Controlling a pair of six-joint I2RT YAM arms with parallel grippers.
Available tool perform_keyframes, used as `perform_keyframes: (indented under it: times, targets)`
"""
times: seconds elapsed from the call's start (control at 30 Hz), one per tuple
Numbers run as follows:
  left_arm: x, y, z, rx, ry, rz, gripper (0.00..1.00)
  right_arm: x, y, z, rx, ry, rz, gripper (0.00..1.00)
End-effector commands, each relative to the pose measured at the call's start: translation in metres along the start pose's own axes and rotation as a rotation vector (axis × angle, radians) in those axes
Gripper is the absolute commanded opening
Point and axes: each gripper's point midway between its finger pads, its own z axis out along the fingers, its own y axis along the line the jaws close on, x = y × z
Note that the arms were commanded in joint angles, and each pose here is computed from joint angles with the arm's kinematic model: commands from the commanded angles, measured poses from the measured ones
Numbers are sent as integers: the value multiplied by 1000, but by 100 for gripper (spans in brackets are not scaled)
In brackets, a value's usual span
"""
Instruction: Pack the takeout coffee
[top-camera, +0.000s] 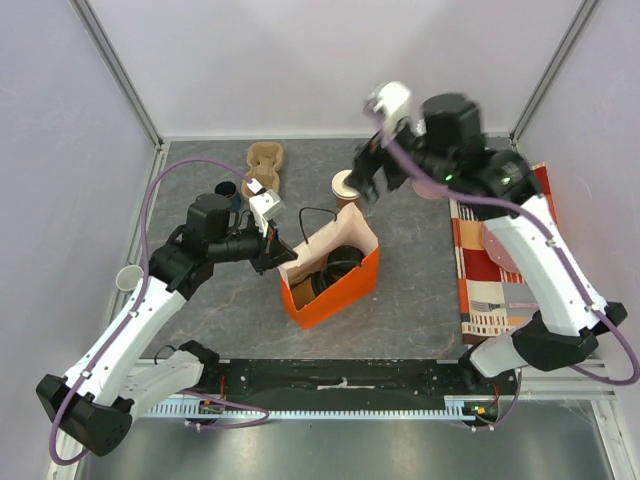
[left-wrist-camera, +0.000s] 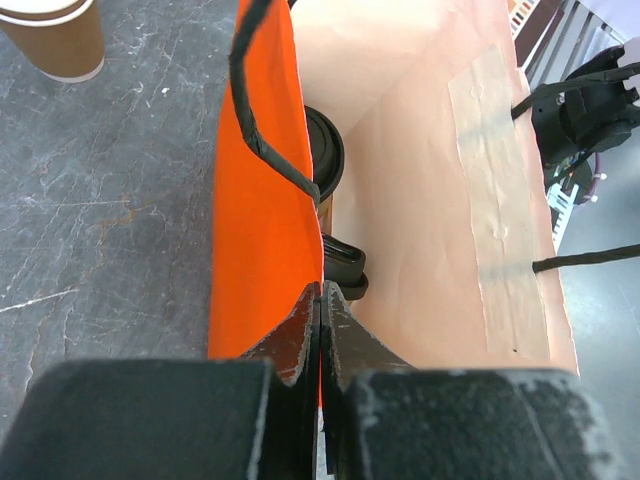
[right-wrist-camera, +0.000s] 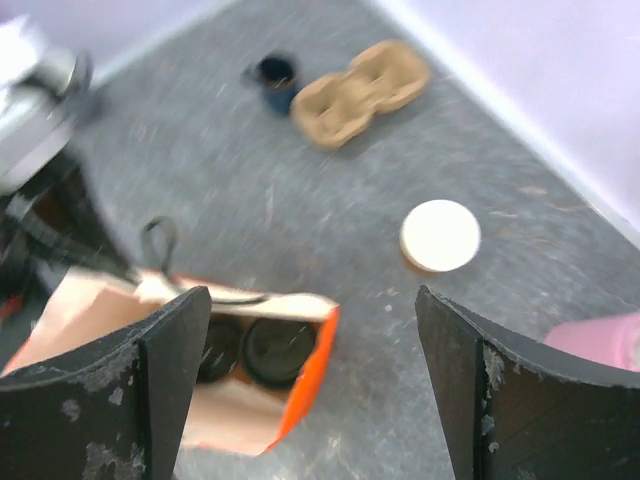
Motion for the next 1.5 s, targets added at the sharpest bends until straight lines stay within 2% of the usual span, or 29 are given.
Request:
perform_keyframes:
  times: [0.0,0.07,0.13,0.17,0.2,0.3,0.33,0.5,0.67,0.7,0.77,0.8,0.83,0.87,1.0,1.13,1.23,1.27,1.47]
  targets:
    - [-3,-2,-3,8,11,43,2,-56,-88,-50,242,-256,270,90]
    - [-3,-3,-4,9,12,45,2,-38,-144,-63,408,-240,333,88]
    - [-4,-4,-4,14,12,44,2,-9,-179,-60,514,-169,350,87]
    - [-4,-5,-4,15,11,37,2,8,-203,-66,584,-123,312,86]
    - [-3,-4,-4,15,13,34,2,35,-217,-53,607,-37,305,86]
    - [-3,-5,-4,18,11,31,2,79,-241,-37,636,142,149,91]
    - [-3,-6,-4,18,11,31,2,85,-243,-33,623,166,114,93]
    - [-5,-7,-6,21,8,34,2,101,-259,-6,576,204,-1,96]
    - [-6,-10,-8,35,10,37,2,116,-278,23,572,207,0,90]
    - [-6,-11,-8,35,10,40,2,126,-283,33,565,228,8,88]
    - [-3,-11,-9,39,21,47,2,130,-287,42,557,231,9,75]
    - [-2,-11,-9,39,23,48,2,132,-293,47,564,235,15,67]
    - [-1,-11,-9,39,25,50,2,132,-298,47,588,241,19,54]
    - [-1,-11,-9,41,25,51,2,130,-302,50,593,237,15,50]
    - [-2,-11,-10,39,23,53,2,122,-309,54,591,208,6,47]
    - [-1,-11,-9,38,25,54,2,112,-313,52,605,188,-8,23]
    - [0,-10,-9,33,27,50,2,99,-314,38,647,172,-23,9]
    - [1,-9,-9,30,29,48,2,90,-312,29,660,157,-34,0]
    - [1,-7,-7,21,28,43,2,51,-303,-18,751,93,-46,0]
